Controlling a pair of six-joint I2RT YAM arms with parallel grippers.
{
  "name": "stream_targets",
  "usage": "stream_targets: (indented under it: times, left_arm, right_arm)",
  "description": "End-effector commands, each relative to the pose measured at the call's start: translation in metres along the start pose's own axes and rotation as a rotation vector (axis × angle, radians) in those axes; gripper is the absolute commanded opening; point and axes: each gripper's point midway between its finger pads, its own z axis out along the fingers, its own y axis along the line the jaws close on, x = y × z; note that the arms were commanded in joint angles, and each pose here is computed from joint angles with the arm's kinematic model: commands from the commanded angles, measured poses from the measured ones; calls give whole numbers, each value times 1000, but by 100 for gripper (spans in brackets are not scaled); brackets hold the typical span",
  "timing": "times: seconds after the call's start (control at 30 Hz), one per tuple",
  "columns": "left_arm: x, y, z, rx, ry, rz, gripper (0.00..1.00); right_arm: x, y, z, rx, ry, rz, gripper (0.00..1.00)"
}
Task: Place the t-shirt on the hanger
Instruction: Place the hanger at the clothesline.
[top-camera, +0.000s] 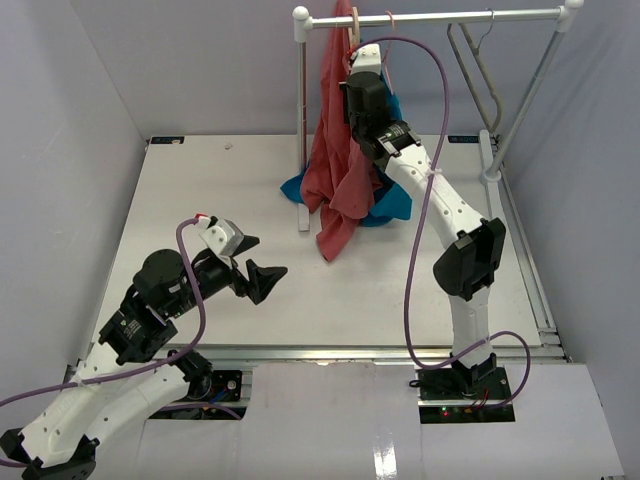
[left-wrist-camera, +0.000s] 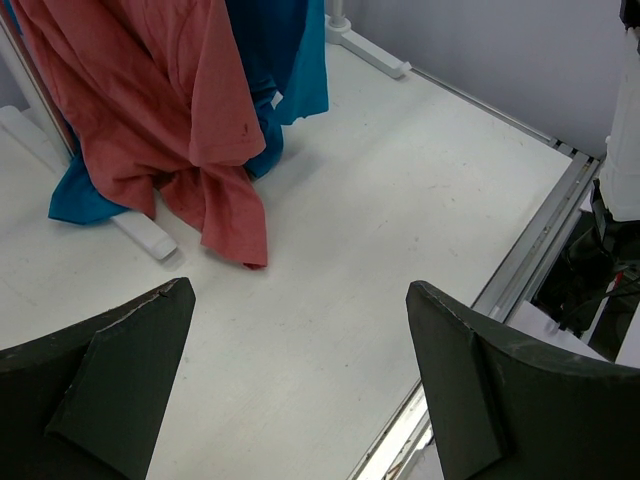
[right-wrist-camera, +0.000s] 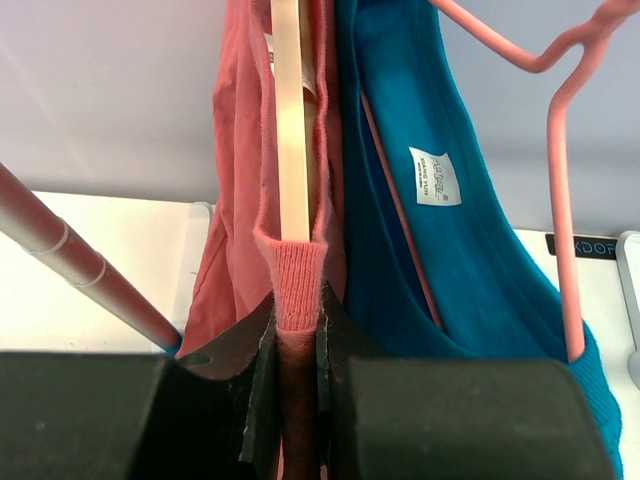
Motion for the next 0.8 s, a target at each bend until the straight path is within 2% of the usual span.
stream_targets:
  times: [0.0,0.17,0.43,0.67,0.77]
  left_arm:
    - [-7,-3,-5,8,-38,-5,98]
    - [-8,-1,-5,2,-39,1,98]
    - [-13,-3,-2,8,-46,-14,98]
    - [-3,-3,16,19,-15,-51,98]
    - [-7,-8,22,49,-33,-85,98]
  right_arm:
    - [-37,-17,-23,0,-90,71,14]
    - [-43,-23,-41,-20,-94,63,46]
    - [-79,-41,-84,-46,-147,56,64]
    - [-97,-64,-135,-75,-163,50,68]
    - [-91,-78,-155,-54,-127,49,51]
